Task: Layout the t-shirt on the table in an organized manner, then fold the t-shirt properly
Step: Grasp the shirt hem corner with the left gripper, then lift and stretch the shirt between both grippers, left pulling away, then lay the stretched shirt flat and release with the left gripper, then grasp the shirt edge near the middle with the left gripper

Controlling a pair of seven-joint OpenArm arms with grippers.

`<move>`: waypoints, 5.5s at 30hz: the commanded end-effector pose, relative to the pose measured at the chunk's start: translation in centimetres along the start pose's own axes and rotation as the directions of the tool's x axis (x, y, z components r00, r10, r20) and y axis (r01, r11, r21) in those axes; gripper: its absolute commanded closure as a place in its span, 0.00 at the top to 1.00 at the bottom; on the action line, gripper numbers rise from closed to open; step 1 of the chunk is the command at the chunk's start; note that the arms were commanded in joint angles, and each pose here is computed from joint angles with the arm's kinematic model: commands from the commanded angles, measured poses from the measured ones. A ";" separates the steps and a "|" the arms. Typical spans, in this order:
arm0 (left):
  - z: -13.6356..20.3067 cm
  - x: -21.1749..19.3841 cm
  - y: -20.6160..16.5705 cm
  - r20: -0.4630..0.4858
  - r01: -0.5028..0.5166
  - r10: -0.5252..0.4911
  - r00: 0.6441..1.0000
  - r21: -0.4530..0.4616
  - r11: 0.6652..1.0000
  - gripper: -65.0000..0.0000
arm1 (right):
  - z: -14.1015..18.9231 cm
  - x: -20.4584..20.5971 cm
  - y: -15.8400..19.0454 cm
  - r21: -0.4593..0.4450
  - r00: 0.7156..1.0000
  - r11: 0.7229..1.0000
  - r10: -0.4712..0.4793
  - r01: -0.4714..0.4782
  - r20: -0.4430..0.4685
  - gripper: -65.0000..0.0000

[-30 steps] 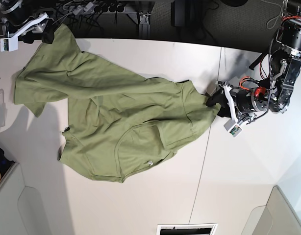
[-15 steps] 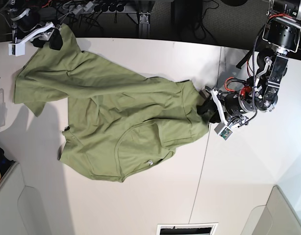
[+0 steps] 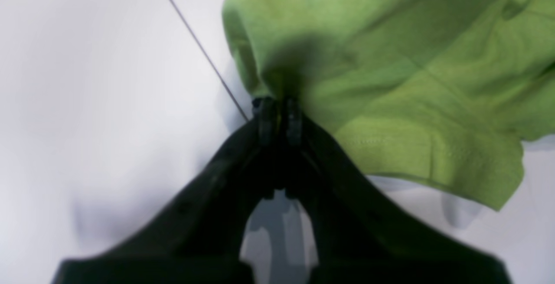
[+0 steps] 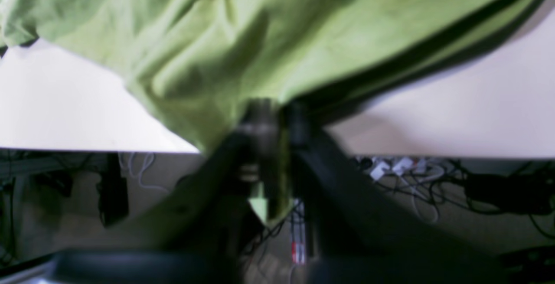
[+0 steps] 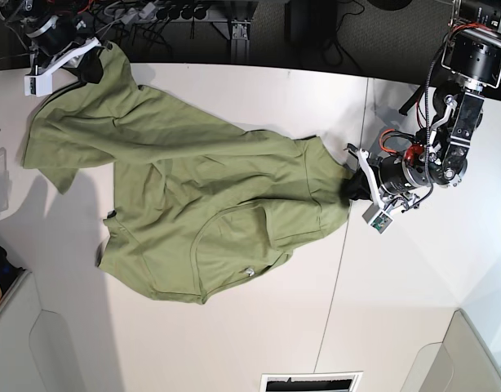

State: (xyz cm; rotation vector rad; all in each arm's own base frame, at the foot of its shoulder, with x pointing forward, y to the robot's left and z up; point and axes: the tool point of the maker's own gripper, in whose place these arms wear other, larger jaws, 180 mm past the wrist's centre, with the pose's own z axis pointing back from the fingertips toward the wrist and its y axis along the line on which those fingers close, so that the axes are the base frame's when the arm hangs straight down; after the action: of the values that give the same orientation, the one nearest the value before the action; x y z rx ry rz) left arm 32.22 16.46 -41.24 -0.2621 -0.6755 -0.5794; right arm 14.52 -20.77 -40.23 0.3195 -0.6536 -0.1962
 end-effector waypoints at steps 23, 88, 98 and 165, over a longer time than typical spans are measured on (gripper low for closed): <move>16.8 7.6 1.2 0.350 -0.186 0.293 0.890 -0.309 0.933 0.00 | 8.5 3.5 7.3 0.058 0.959 0.960 0.270 -0.276 0.090 0.00; 3.7 15.8 8.8 0.364 -0.135 0.160 0.918 -0.094 0.986 0.53 | 4.3 11.3 -6.2 -0.198 0.965 0.980 0.066 -0.015 0.253 0.55; 0.3 12.0 8.0 0.350 -0.096 0.074 0.934 0.044 0.994 0.53 | 4.3 7.2 -7.7 -0.241 0.980 0.970 0.030 0.020 0.198 0.55; -3.5 9.6 1.3 0.281 -0.059 0.092 0.955 -0.126 0.990 0.16 | 2.8 7.9 -6.7 -0.088 0.984 0.996 -0.018 0.034 0.178 0.56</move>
State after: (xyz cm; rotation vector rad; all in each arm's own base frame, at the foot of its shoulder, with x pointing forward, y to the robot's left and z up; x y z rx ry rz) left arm 39.53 12.00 -39.62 -0.4781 -0.8486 -0.5082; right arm 17.82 -29.34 -37.15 0.2344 -0.7702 -0.2926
